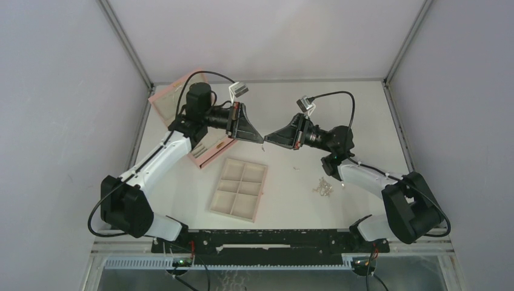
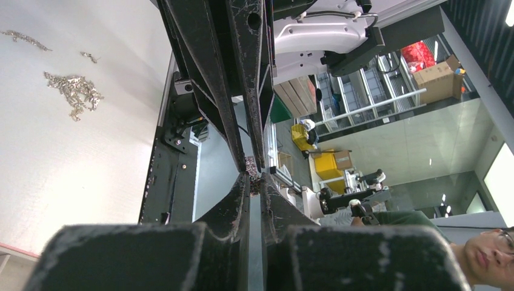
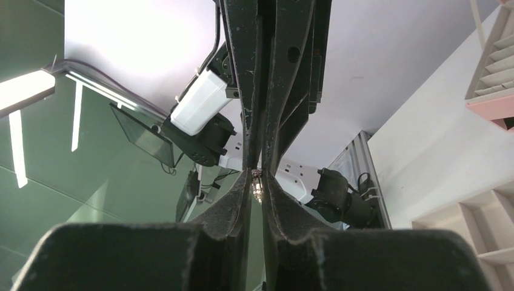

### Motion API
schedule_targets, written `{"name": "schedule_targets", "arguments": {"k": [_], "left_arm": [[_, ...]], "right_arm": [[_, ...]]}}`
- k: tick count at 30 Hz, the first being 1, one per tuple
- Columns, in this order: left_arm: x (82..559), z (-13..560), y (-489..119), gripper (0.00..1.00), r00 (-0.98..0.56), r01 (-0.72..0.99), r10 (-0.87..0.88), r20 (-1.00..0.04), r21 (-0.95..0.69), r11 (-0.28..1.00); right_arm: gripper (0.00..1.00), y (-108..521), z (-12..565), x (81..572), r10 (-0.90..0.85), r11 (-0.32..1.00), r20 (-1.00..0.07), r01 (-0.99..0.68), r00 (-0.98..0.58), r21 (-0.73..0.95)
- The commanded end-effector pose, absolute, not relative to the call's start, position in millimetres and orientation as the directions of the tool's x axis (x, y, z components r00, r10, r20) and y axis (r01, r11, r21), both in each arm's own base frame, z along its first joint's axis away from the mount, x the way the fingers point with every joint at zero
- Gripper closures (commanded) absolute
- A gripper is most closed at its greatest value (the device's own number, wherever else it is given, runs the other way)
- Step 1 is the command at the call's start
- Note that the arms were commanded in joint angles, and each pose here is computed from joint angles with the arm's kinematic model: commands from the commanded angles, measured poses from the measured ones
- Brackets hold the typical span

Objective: Organize the mixed jewelry
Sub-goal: Pick up the jewelry from the center of the board.

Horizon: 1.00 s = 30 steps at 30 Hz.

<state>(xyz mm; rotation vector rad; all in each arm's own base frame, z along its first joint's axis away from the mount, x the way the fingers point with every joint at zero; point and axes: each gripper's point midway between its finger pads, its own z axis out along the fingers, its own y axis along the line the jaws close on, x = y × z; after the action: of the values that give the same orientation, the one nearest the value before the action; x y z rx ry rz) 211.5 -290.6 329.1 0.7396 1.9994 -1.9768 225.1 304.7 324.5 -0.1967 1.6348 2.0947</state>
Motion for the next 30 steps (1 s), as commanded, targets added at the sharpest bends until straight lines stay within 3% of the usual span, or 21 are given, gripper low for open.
{"name": "schedule_targets", "arguments": {"k": [1,10,20,30], "left_arm": [[202.6,343.1,-287.8,1.0,-0.813,0.545,0.194,-0.549,-0.835,-0.078],[203.1,342.3,-288.1,0.99,-0.815,0.541,0.195,-0.545,-0.837,-0.077],[210.1,343.6,-290.0,0.59,-0.825,0.531,0.186,-0.534,-0.845,-0.066],[217.5,341.0,-289.7,0.53,-0.834,0.524,0.171,-0.524,-0.85,-0.049]], "right_arm": [[0.83,303.5,346.1,227.6,0.305,-0.212,-0.427,-0.498,-0.851,0.841],[0.89,303.6,346.9,226.7,0.303,-0.22,-0.427,-0.498,-0.852,0.839],[0.96,302.3,348.7,224.2,0.297,-0.224,-0.436,-0.506,-0.849,0.833],[0.99,301.5,348.5,220.3,0.282,-0.22,-0.449,-0.512,-0.848,0.83]]}}
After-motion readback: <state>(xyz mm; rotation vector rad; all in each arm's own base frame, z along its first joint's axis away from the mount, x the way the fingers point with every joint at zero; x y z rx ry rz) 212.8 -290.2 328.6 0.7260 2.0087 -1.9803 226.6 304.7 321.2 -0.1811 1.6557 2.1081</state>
